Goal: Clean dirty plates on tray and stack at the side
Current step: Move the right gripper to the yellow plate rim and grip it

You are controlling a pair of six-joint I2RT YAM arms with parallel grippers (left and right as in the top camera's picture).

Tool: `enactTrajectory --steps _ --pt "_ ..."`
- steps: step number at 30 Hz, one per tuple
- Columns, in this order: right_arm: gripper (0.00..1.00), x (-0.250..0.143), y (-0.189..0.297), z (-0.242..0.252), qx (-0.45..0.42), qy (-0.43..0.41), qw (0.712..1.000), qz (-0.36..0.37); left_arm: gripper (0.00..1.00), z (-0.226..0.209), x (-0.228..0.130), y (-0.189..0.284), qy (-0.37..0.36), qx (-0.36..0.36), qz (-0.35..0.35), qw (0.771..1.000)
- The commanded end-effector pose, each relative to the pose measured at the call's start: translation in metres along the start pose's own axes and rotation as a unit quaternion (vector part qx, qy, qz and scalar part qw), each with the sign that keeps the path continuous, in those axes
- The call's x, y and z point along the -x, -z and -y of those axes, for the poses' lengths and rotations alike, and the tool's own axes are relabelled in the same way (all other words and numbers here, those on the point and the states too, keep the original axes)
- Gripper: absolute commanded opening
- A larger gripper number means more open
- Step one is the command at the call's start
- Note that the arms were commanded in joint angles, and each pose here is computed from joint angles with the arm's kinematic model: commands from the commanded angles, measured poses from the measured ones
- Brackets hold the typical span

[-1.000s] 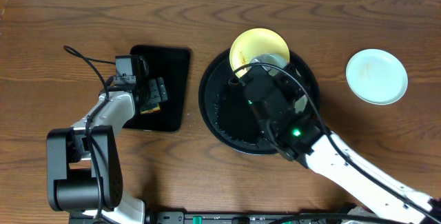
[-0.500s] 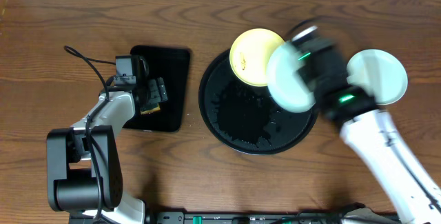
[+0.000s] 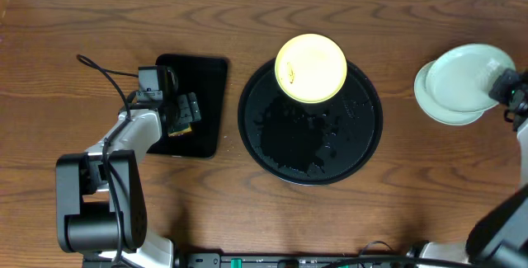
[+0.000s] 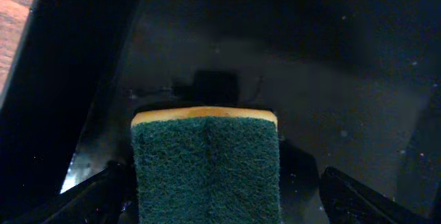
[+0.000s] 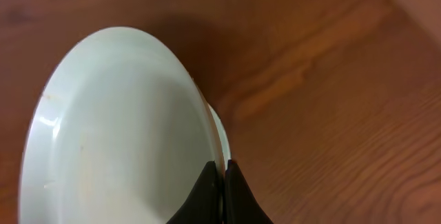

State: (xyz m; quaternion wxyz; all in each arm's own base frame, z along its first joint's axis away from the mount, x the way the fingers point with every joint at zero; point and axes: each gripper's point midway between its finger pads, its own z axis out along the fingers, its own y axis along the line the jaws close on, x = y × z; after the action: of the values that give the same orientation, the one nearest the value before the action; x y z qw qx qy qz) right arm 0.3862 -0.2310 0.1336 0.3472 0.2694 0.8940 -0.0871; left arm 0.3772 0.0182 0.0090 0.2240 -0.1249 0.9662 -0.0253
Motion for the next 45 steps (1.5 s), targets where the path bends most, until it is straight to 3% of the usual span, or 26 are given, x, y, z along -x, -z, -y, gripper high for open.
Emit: enactTrajectory --steps 1,2,3,4,9,13,20,22,30,33,36,37,42,44,45 --pt "0.11 -0.014 -0.028 0.002 0.011 -0.024 0.999 -0.026 0.90 -0.002 0.001 0.000 0.003 0.002 -0.001 1.000" --pt "0.41 -0.017 -0.034 -0.002 0.022 -0.024 0.999 -0.031 0.90 -0.002 0.001 0.000 0.003 0.002 -0.001 1.000" --pt "0.63 -0.017 -0.037 -0.012 0.051 -0.025 0.998 -0.029 0.90 -0.002 0.001 0.000 0.003 0.002 -0.001 1.000" --pt "0.67 -0.016 -0.036 -0.019 0.073 -0.023 0.997 -0.029 0.90 -0.002 0.001 0.000 0.003 0.002 -0.001 1.000" --pt "0.70 -0.016 -0.008 -0.093 0.239 0.033 0.969 -0.049 0.90 -0.002 0.001 0.000 0.003 0.002 -0.001 1.000" --pt "0.71 -0.027 0.021 -0.165 0.289 0.128 0.946 -0.077 0.90 -0.002 0.001 0.000 0.003 0.002 -0.001 1.000" --pt "0.72 -0.088 0.048 -0.281 0.242 0.276 0.926 -0.085 0.91 -0.002 0.001 0.000 0.003 0.002 -0.001 1.000" --pt "0.72 -0.107 0.045 -0.299 0.214 0.271 0.934 -0.091 0.91 -0.002 0.001 0.000 0.003 0.002 -0.001 1.000" --pt "0.72 -0.157 0.004 -0.347 0.230 0.284 0.925 -0.102 0.91 -0.002 0.001 0.000 0.003 0.002 -0.001 1.000" --pt "0.66 -0.154 -0.004 -0.348 0.227 0.280 0.928 -0.092 0.90 -0.002 0.001 0.000 0.003 0.002 -0.001 1.000" --pt "0.50 -0.156 -0.004 -0.348 0.227 0.281 0.928 -0.095 0.90 -0.002 0.001 0.000 0.003 0.002 -0.001 1.000" --pt "0.40 -0.160 -0.005 -0.346 0.225 0.282 0.927 -0.102 0.90 -0.002 0.001 0.000 0.003 0.002 -0.001 1.000" --pt "0.21 -0.176 -0.011 -0.340 0.216 0.279 0.927 -0.124 0.91 -0.002 0.001 0.000 0.003 0.002 -0.001 1.000" --pt "0.04 -0.180 -0.010 -0.338 0.212 0.274 0.929 -0.133 0.90 -0.002 0.001 0.000 0.003 0.002 -0.001 1.000" --pt "0.01 -0.179 -0.009 -0.337 0.211 0.274 0.929 -0.134 0.91 -0.002 0.001 0.000 0.003 0.002 -0.001 1.000"
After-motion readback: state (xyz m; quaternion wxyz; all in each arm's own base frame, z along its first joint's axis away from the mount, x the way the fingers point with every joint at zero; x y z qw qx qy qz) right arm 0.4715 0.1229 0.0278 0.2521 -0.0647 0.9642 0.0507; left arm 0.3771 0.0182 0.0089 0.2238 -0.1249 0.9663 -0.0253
